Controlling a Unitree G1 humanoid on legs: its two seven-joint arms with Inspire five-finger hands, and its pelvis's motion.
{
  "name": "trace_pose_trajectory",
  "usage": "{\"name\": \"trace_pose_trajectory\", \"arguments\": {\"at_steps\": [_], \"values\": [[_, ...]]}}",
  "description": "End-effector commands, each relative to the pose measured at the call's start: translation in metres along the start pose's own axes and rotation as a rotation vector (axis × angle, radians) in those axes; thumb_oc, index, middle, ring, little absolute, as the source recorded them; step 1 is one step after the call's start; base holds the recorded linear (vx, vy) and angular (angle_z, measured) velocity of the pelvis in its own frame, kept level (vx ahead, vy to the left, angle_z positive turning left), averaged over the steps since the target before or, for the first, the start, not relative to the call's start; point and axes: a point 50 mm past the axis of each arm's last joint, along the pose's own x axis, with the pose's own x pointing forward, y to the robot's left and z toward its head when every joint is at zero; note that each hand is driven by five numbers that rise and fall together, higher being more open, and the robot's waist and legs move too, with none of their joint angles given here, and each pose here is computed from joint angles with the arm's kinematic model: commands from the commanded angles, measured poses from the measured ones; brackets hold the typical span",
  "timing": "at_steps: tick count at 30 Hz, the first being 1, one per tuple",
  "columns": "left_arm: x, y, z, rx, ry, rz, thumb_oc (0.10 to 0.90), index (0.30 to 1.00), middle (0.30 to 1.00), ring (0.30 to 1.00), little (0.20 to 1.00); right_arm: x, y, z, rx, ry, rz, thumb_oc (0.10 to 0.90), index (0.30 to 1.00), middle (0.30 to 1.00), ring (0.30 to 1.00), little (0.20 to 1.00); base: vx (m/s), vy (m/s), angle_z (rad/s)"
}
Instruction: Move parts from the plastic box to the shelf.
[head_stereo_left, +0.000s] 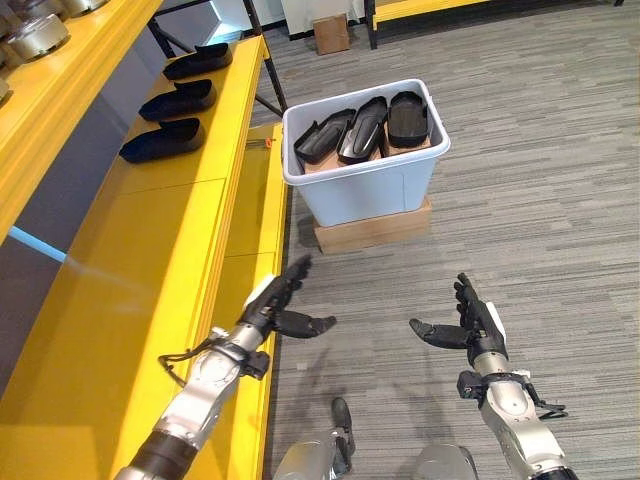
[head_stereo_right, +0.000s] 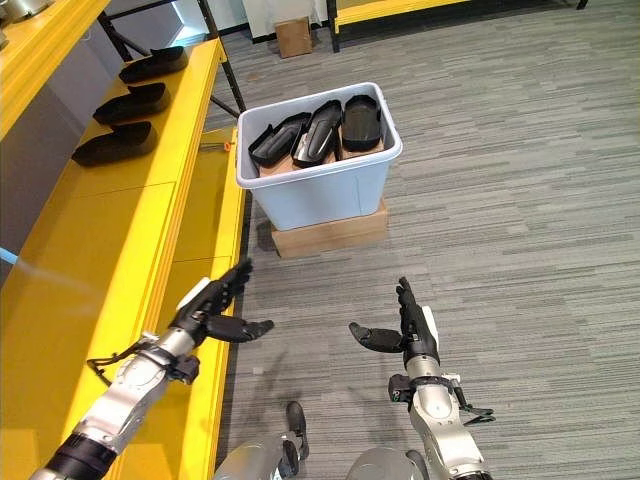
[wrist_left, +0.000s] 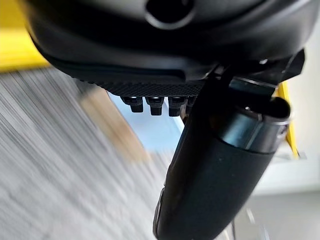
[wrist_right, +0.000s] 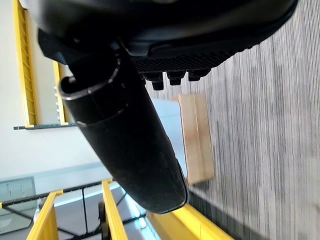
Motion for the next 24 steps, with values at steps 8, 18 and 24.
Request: {"name": "trace_pose_trajectory", "arguments": {"at_steps": [8,18,24], "values": [[-0.002,-0.010,0.018,-0.054,-0.121,-0.014,0.900,1.000,1.000,1.000,1.000,0.016,0.009,0.045,0.028,-0.238,-0.012,0.900,1.000,1.000,1.000,1.000,0.17,0.040,-0.57],[-0.002,-0.011,0.026,-0.080,-0.140,-0.010,0.900,1.000,1.000,1.000,1.000,0.012,-0.009,0.058,0.003,-0.298,-0.010,0.900,1.000,1.000,1.000,1.000,0.30,-0.234,0.05],[-0.011,-0.018,0.019,-0.159,-0.164,0.002,0.900,1.000,1.000,1.000,1.000,0.012,-0.008,0.061,-0.025,-0.344,0.009,0.900,1.000,1.000,1.000,1.000,0.33,-0.427,0.98]]}}
